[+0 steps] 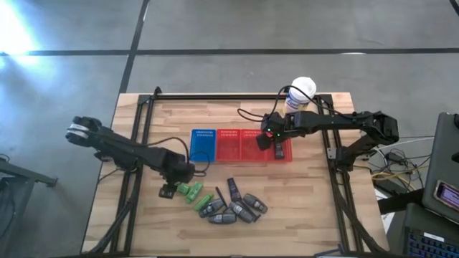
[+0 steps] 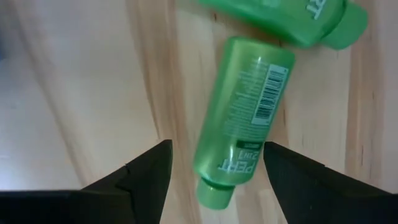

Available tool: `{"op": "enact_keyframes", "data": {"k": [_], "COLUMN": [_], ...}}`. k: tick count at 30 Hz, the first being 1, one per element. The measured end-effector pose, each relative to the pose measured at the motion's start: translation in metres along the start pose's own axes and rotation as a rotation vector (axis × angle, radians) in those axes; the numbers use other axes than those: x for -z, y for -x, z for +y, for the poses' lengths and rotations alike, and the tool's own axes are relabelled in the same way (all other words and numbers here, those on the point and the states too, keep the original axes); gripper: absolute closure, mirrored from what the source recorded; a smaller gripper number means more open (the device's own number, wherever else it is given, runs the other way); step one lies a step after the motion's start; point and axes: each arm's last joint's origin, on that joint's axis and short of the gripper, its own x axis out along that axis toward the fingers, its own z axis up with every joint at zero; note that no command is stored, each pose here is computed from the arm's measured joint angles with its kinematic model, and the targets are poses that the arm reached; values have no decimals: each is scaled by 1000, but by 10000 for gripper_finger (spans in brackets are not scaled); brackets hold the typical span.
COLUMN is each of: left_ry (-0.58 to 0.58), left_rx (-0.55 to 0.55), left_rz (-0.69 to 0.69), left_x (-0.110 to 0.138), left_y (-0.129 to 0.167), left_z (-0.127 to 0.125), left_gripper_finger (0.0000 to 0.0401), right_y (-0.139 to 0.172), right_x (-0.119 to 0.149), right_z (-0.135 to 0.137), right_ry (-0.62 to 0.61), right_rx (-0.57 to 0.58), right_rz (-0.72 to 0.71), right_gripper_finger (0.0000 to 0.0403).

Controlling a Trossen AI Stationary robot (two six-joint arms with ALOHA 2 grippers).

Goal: Pick & Place Travel size toiletries
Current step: Put the green shampoo into the blue bin

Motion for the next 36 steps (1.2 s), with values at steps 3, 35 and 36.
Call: {"op": "enact_keyframes", "data": {"k": [3, 35, 36], "left_ry": [-28, 942, 1019], "left_rx": [-7, -146, -162], "left_rz": [-4, -465, -532], "left_x": [-4, -3, -1], "left_y": [-1, 42, 51], "left_z": [-6, 7, 15], "left_gripper_finger": [144, 265, 265], "right_y": [0, 50, 52], "right_x": [0, -15, -17], "right_z": [0, -30, -32], "right_ry": [17, 8, -3], "right_rx": [0, -67, -69], "right_rz": [0, -188, -195], "right_gripper_finger": [77, 97, 97]}}
